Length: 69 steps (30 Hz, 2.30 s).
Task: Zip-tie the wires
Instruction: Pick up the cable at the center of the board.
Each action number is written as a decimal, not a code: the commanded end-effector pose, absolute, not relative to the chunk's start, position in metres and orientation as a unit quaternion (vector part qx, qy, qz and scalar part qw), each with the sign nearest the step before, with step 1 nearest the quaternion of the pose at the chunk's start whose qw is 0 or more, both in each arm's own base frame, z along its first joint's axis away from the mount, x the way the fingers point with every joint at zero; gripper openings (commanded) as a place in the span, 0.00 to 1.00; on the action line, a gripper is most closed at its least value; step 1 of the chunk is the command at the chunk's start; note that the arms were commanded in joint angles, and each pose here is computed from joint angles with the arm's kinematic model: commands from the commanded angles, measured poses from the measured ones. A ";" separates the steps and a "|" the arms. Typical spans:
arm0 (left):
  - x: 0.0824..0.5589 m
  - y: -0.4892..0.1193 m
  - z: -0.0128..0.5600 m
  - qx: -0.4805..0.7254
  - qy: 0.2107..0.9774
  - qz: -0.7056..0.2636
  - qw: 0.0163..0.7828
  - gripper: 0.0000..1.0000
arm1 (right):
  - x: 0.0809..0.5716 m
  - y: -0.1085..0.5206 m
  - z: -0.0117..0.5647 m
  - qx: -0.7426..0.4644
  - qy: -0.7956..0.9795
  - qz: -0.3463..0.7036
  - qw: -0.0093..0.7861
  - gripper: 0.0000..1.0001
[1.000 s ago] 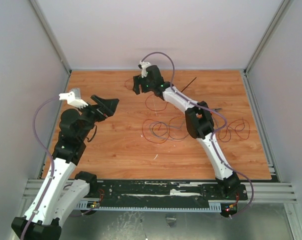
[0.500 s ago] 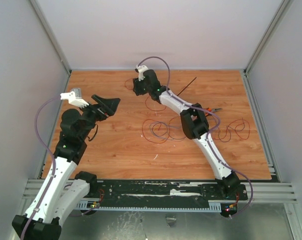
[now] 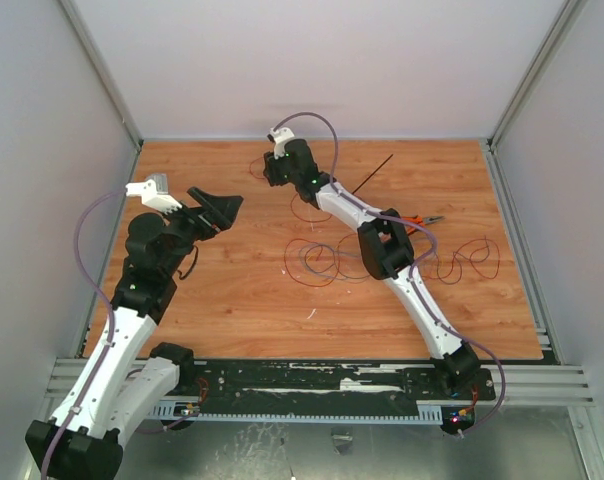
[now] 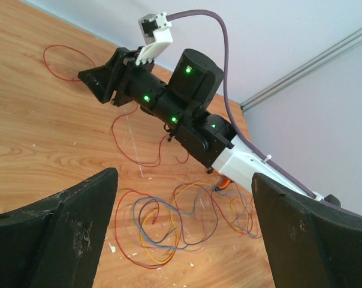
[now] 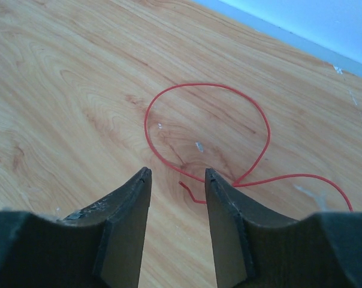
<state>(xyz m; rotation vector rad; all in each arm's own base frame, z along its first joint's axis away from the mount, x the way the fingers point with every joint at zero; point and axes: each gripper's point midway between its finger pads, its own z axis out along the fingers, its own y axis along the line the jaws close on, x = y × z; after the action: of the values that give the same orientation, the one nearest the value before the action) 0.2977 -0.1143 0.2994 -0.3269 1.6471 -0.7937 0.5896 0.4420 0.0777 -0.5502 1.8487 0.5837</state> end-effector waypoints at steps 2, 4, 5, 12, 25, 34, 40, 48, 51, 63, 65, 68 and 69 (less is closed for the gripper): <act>0.300 -0.113 0.315 -0.128 0.695 -0.345 0.617 0.98 | 0.597 0.446 0.077 -0.233 0.764 0.235 0.554 0.40; 0.300 -0.113 0.314 -0.129 0.696 -0.345 0.617 0.98 | 0.597 0.445 0.077 -0.234 0.764 0.233 0.554 0.40; 0.300 -0.113 0.315 -0.129 0.695 -0.345 0.617 0.98 | 0.597 0.446 0.077 -0.234 0.764 0.232 0.554 0.39; 0.299 -0.112 0.315 -0.126 0.696 -0.343 0.618 0.98 | 0.599 0.445 0.082 -0.232 0.761 0.229 0.561 0.06; 0.298 -0.124 0.352 -0.062 0.689 -0.356 0.628 0.98 | 0.560 0.395 0.363 -0.225 0.660 0.212 0.685 0.00; 0.311 -0.155 0.439 0.075 0.612 -0.387 0.685 0.98 | 0.447 0.347 0.500 -0.272 0.612 0.275 0.689 0.00; 0.309 -0.182 0.491 0.145 0.542 -0.445 0.698 0.98 | 0.393 0.341 0.513 -0.310 0.605 0.330 0.656 0.00; 0.293 -0.228 0.536 0.212 0.475 -0.493 0.697 0.98 | 0.349 0.333 0.532 -0.331 0.587 0.373 0.638 0.00; 0.297 -0.247 0.535 0.230 0.478 -0.491 0.691 0.90 | 0.338 0.329 0.538 -0.331 0.580 0.384 0.637 0.00; 0.323 -0.256 0.514 0.229 0.512 -0.447 0.697 0.78 | 0.303 0.318 0.558 -0.320 0.559 0.429 0.633 0.00; 0.325 -0.259 0.512 0.235 0.512 -0.445 0.696 0.78 | 0.293 0.321 0.559 -0.333 0.551 0.444 0.623 0.00; 0.322 -0.266 0.512 0.249 0.502 -0.455 0.692 0.77 | 0.286 0.323 0.559 -0.342 0.546 0.455 0.614 0.00; 0.319 -0.269 0.513 0.254 0.495 -0.462 0.690 0.77 | 0.287 0.322 0.559 -0.340 0.548 0.452 0.616 0.00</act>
<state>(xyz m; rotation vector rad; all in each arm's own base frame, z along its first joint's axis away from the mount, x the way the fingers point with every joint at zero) 0.3262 -0.2599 0.5018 0.5117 1.1708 -1.0207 0.2978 0.3192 0.5585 -0.7583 1.2692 0.9859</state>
